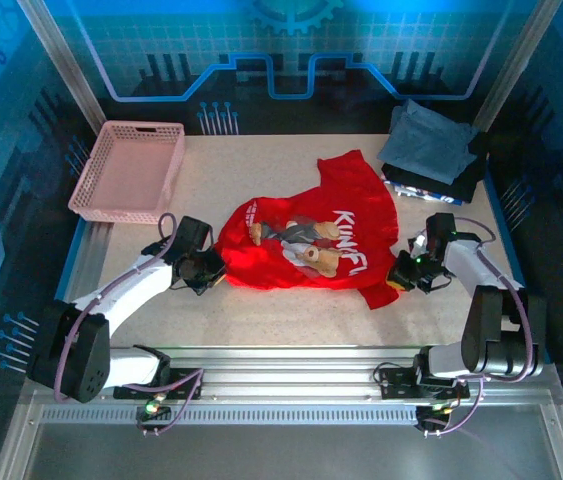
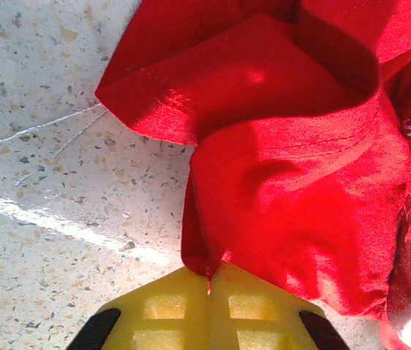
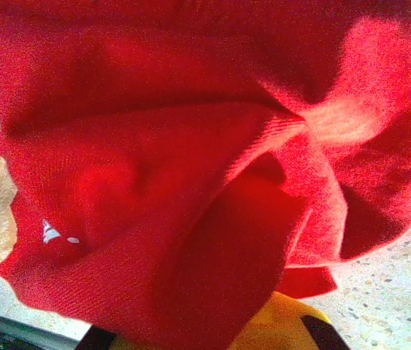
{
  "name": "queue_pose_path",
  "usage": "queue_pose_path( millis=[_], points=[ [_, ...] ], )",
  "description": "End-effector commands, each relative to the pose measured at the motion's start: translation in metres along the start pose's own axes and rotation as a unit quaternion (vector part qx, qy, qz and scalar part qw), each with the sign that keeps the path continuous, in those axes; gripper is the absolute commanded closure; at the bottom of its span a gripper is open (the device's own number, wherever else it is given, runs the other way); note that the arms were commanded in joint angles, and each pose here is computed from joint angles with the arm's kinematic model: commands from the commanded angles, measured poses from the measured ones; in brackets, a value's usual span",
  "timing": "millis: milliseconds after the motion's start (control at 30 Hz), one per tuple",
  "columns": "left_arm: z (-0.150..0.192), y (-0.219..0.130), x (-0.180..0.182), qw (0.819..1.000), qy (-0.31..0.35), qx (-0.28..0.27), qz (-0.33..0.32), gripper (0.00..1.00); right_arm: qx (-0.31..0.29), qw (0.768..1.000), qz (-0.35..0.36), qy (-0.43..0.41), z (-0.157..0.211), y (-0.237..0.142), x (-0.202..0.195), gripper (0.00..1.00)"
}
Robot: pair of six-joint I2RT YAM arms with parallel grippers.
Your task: Fold and stack the t-shirts
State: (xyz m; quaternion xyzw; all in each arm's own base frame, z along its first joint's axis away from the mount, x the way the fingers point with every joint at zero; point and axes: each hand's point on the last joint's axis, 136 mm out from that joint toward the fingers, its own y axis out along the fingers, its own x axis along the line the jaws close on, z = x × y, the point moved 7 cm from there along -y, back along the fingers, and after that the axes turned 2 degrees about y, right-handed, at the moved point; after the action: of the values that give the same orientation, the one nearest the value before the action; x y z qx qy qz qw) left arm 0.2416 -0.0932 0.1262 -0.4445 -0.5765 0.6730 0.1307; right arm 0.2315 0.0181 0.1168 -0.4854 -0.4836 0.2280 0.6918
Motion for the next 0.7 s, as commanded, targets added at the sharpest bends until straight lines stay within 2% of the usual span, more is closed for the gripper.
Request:
queue_pose_path(
  millis=[0, 200, 400, 533, 633, 667],
  points=[
    [0.002, -0.006, 0.001, 1.000, 0.010, -0.002, 0.012, 1.00, -0.029, 0.999, -0.011, -0.009, -0.007, -0.014, 0.013, 1.00],
    [-0.003, -0.016, 0.002, 1.000, 0.005, -0.012, 0.022, 1.00, -0.044, 0.999, -0.011, -0.004, 0.005, -0.055, 0.020, 1.00],
    [-0.011, -0.022, 0.003, 0.999, -0.001, -0.018, 0.031, 1.00, -0.072, 0.996, 0.008, 0.048, 0.014, -0.087, 0.000, 1.00],
    [-0.017, -0.023, -0.002, 0.999, 0.004, -0.015, 0.044, 1.00, -0.061, 0.997, -0.055, 0.008, 0.013, -0.085, 0.017, 0.98],
    [-0.019, -0.020, -0.007, 0.999, 0.011, -0.007, 0.052, 1.00, 0.001, 0.997, -0.042, -0.066, 0.025, -0.067, 0.037, 0.67],
    [-0.019, -0.019, -0.009, 0.998, 0.012, -0.007, 0.054, 1.00, 0.014, 0.996, -0.017, -0.088, 0.029, -0.061, 0.040, 0.61]
  ],
)
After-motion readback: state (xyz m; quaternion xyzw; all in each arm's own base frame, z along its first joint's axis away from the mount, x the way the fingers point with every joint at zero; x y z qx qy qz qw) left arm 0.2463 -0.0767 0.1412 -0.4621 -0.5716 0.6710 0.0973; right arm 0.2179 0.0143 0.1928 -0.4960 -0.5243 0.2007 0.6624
